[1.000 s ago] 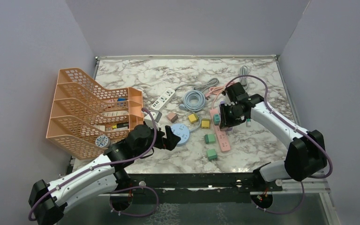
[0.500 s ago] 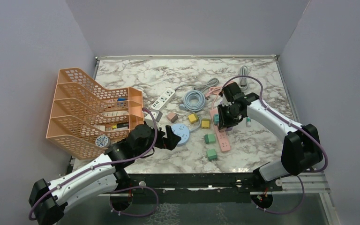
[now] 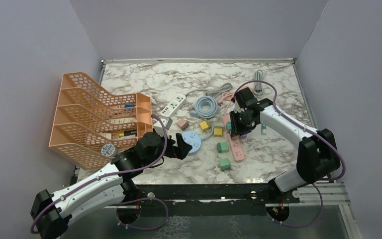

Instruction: Insert the plug

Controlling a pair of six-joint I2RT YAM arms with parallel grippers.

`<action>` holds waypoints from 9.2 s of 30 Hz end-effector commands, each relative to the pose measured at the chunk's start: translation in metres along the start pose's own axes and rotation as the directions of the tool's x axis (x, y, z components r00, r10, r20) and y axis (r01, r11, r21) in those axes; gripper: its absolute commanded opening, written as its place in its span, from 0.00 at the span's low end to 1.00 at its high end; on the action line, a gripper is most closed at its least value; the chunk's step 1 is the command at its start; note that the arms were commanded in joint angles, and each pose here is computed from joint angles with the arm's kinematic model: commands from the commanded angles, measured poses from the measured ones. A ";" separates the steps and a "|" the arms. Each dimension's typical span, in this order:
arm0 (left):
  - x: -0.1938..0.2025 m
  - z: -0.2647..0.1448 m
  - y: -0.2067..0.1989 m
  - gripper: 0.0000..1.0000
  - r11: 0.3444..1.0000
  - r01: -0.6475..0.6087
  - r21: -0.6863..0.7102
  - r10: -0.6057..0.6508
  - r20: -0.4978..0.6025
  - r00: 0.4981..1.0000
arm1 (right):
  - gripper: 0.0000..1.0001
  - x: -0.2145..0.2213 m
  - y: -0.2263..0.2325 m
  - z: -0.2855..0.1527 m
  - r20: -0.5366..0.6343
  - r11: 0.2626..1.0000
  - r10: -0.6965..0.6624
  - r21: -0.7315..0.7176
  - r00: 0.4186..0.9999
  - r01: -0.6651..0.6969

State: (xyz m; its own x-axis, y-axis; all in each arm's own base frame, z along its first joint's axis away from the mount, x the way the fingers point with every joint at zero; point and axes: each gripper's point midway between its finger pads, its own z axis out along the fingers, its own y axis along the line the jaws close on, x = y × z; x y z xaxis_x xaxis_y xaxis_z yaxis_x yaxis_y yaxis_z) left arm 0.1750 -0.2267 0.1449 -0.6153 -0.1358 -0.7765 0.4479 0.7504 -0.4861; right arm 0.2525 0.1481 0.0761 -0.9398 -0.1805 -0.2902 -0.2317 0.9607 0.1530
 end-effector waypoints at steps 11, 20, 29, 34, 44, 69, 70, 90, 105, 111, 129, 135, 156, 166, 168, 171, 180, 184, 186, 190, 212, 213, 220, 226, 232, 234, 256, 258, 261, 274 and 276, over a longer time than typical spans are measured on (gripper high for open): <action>-0.005 0.002 -0.001 0.94 1.000 0.003 0.000 -0.003 0.030 1.000 | 0.01 -0.002 -0.016 0.011 0.005 0.984 -0.019 0.176 1.000 0.018; -0.005 0.002 0.000 0.94 1.000 0.003 -0.001 -0.003 0.028 1.000 | 0.01 -0.002 -0.033 0.011 0.011 0.950 0.010 0.313 1.000 -0.013; -0.005 0.002 -0.001 0.94 1.000 0.002 -0.001 -0.002 0.030 1.000 | 0.01 0.011 -0.027 0.031 -0.056 0.953 0.029 0.302 0.998 -0.011; -0.006 0.002 0.000 0.94 1.000 0.003 -0.003 -0.003 0.030 1.000 | 0.01 0.024 -0.023 0.048 -0.105 0.950 0.048 0.312 0.993 -0.013; -0.008 0.002 -0.001 0.94 1.000 -0.002 -0.003 0.002 0.034 0.999 | 0.01 0.046 -0.018 0.085 -0.168 0.952 0.107 0.301 0.980 -0.053; 0.002 0.039 -0.080 0.77 0.889 -0.266 0.372 0.312 -0.068 0.948 | 0.55 0.015 0.032 -0.076 0.296 0.917 0.398 -0.159 0.868 -0.366; 0.006 0.043 -0.087 0.77 0.870 -0.286 0.402 0.342 -0.073 0.937 | 0.54 0.021 0.034 -0.075 0.287 0.904 0.424 -0.188 0.859 -0.383; 0.072 0.161 -0.082 0.67 0.556 -0.654 0.512 0.806 -0.141 0.575 | 0.47 0.060 0.007 -0.102 0.340 0.695 0.719 -0.331 0.606 -0.638; 0.104 0.176 -0.060 0.47 0.464 -0.670 0.579 0.875 -0.181 0.449 | 0.47 0.064 0.006 -0.103 0.335 0.664 0.747 -0.362 0.574 -0.654; 0.101 0.183 -0.058 0.34 0.463 -0.695 0.551 0.876 -0.163 0.455 | 0.46 0.065 0.007 -0.101 0.326 0.671 0.741 -0.349 0.587 -0.654; 0.022 0.103 -0.127 0.14 0.479 -0.694 0.537 0.749 0.162 0.643 | 0.58 0.058 0.052 -0.142 0.376 0.752 0.578 -0.589 0.724 -0.295; -0.004 0.072 -0.149 0.14 0.455 -0.701 0.549 0.705 0.258 0.660 | 0.63 0.058 0.068 -0.157 0.401 0.777 0.475 -0.609 0.783 -0.160; -0.031 0.031 -0.179 0.14 0.387 -0.710 0.589 0.642 0.381 0.666 | 0.47 0.043 0.118 -0.162 0.256 0.645 0.437 -0.757 0.862 -0.103; -0.029 0.032 -0.173 0.22 0.410 -0.703 0.582 0.650 0.355 0.672 | 0.27 0.036 0.115 -0.140 0.213 0.673 0.450 -0.719 0.867 -0.172; -0.030 0.035 -0.167 0.40 0.454 -0.690 0.564 0.651 0.319 0.689 | 0.17 0.031 0.114 -0.136 0.231 0.687 0.448 -0.707 0.864 -0.168; -0.032 0.044 -0.150 0.77 0.587 -0.637 0.500 0.621 0.226 0.750 | 0.06 0.024 0.103 -0.125 0.293 0.748 0.423 -0.647 0.858 -0.148; -0.030 0.056 -0.059 0.99 0.959 -0.278 0.046 0.277 0.026 0.960 | 0.01 0.022 0.058 -0.080 0.434 0.941 0.158 -0.338 0.887 -0.002; -0.016 0.043 -0.022 0.99 0.987 -0.077 -0.139 0.077 -0.003 0.997 | 0.01 0.016 0.049 -0.075 0.452 0.964 0.094 -0.264 0.887 0.032; -0.007 0.035 -0.009 0.99 0.980 -0.014 -0.196 0.011 -0.020 1.000 | 0.01 0.013 0.043 -0.071 0.455 0.974 0.077 -0.225 0.887 0.031; 0.009 0.018 0.012 0.99 0.959 0.073 -0.274 -0.084 -0.027 0.996 | 0.01 0.013 0.027 -0.059 0.430 0.987 0.112 -0.149 0.896 -0.052; -0.009 -0.011 0.000 0.96 0.997 -0.071 -0.015 0.072 0.158 0.985 | 0.01 0.019 0.005 -0.036 0.435 0.985 0.172 -0.066 0.884 -0.158; -0.011 -0.012 0.000 0.96 0.998 -0.066 -0.015 0.067 0.170 0.983 | 0.01 0.019 0.002 -0.035 0.439 0.985 0.172 -0.052 0.882 -0.166; -0.007 -0.008 -0.001 0.96 0.998 -0.059 -0.001 0.058 0.173 0.983 | 0.01 0.018 -0.014 -0.027 0.480 0.979 0.175 0.011 0.860 -0.205; -0.008 0.001 -0.004 0.96 0.998 -0.069 0.001 0.067 0.176 0.982 | 0.01 0.025 -0.007 -0.016 0.414 0.984 0.163 -0.002 0.896 -0.178; -0.010 0.018 0.008 0.98 0.997 -0.056 -0.061 0.068 0.230 0.971 | 0.01 0.045 0.004 -0.013 0.334 0.980 0.200 -0.064 0.921 -0.190; -0.014 0.022 0.008 0.98 0.996 -0.059 -0.067 0.073 0.243 0.967 | 0.01 0.046 0.005 -0.015 0.346 0.977 0.213 -0.080 0.914 -0.197; -0.023 0.014 0.018 0.98 0.994 -0.052 -0.100 0.081 0.311 0.947 | 0.01 0.039 -0.016 -0.003 0.343 0.970 0.202 0.058 0.918 -0.235; -0.023 0.014 0.018 0.98 0.994 -0.054 -0.099 0.082 0.312 0.947 | 0.01 0.037 -0.017 -0.003 0.344 0.969 0.197 0.071 0.918 -0.235; -0.022 0.013 0.018 0.98 0.994 -0.052 -0.097 0.080 0.312 0.947 | 0.01 0.034 -0.018 -0.005 0.349 0.970 0.188 0.083 0.918 -0.230; -0.025 0.013 0.018 0.98 0.993 -0.056 -0.103 0.087 0.322 0.943 | 0.01 0.035 -0.009 0.003 0.271 0.979 0.152 0.090 0.951 -0.182; -0.025 0.013 0.018 0.97 0.993 -0.057 -0.102 0.087 0.321 0.943 | 0.01 0.037 -0.009 0.007 0.256 0.979 0.139 0.110 0.957 -0.172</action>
State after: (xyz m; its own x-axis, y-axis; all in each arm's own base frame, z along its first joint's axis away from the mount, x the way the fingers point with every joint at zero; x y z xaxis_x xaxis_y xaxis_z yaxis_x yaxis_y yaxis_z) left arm 0.2017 -0.2207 0.1419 -0.3658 -0.2466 -0.8974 0.4239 0.8143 -0.3965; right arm 0.2219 0.1400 0.0734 -0.8511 0.0647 -0.5210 -0.0323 0.9840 0.1751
